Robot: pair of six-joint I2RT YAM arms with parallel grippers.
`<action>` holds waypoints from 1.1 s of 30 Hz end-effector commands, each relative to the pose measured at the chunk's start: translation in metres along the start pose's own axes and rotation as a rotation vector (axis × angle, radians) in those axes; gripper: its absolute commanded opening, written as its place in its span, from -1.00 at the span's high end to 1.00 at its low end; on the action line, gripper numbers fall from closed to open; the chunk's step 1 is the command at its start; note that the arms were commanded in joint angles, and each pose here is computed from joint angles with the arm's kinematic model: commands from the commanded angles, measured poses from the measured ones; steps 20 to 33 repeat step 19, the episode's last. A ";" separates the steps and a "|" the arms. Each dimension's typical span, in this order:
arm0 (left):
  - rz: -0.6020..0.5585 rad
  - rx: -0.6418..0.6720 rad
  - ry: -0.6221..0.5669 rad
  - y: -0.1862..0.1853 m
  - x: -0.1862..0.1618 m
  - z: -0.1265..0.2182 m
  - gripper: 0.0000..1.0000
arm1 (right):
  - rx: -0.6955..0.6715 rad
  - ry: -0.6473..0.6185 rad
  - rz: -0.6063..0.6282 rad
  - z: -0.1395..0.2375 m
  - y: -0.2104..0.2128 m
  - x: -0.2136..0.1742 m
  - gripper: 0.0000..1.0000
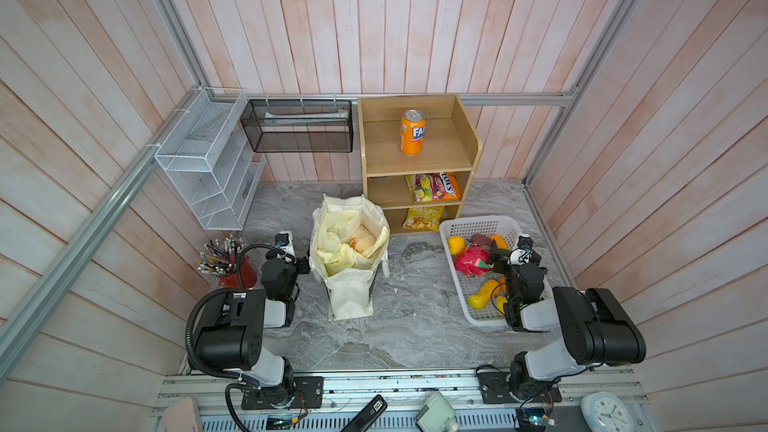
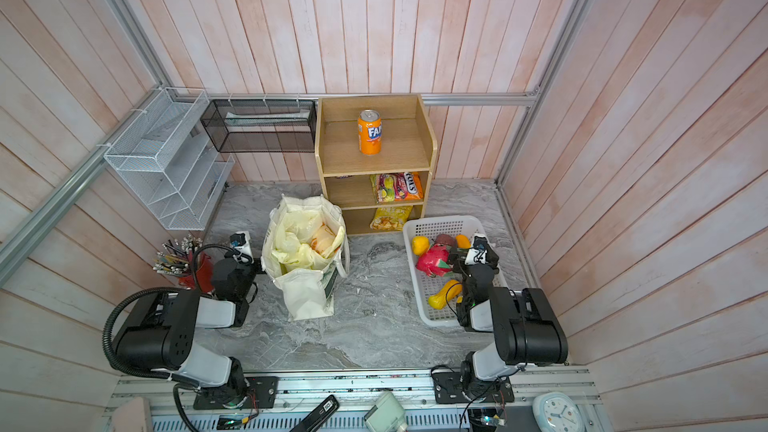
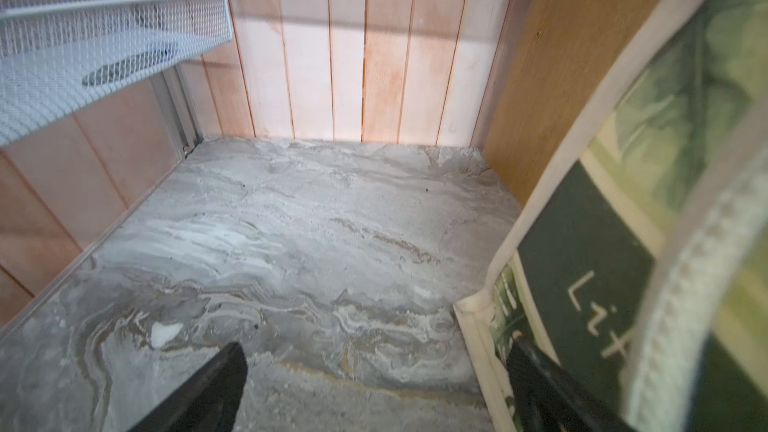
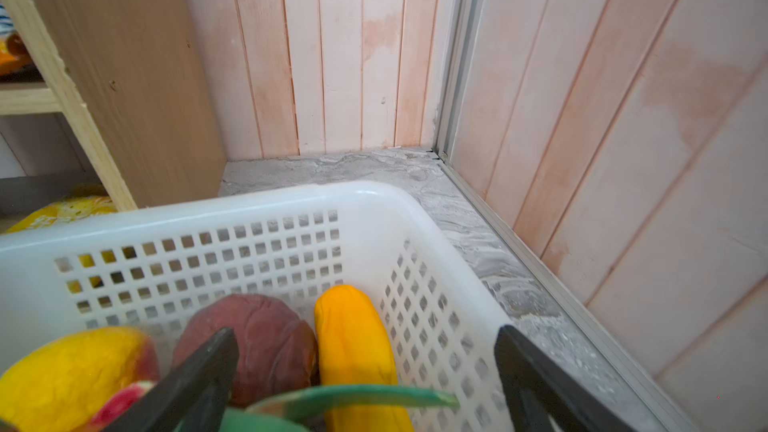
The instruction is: Place the mixed food into the grocery bags and tie them
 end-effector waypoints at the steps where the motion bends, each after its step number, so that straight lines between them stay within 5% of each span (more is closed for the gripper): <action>1: -0.015 -0.018 -0.001 0.000 0.002 -0.003 -1.00 | 0.030 0.073 -0.011 -0.005 0.001 -0.010 -0.96; 33: -0.019 -0.020 -0.001 -0.002 0.002 -0.004 -1.00 | 0.030 0.078 -0.011 -0.005 0.002 -0.010 -0.96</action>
Point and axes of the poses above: each gripper's point midway between its finger pads, its own z axis back along the fingers, its own y axis along the line the jaws close on, x = y × z, the point moved 4 cm from there along z, back along the fingers, and after that the axes turned 14 degrees about -z, right-handed, at the moved point
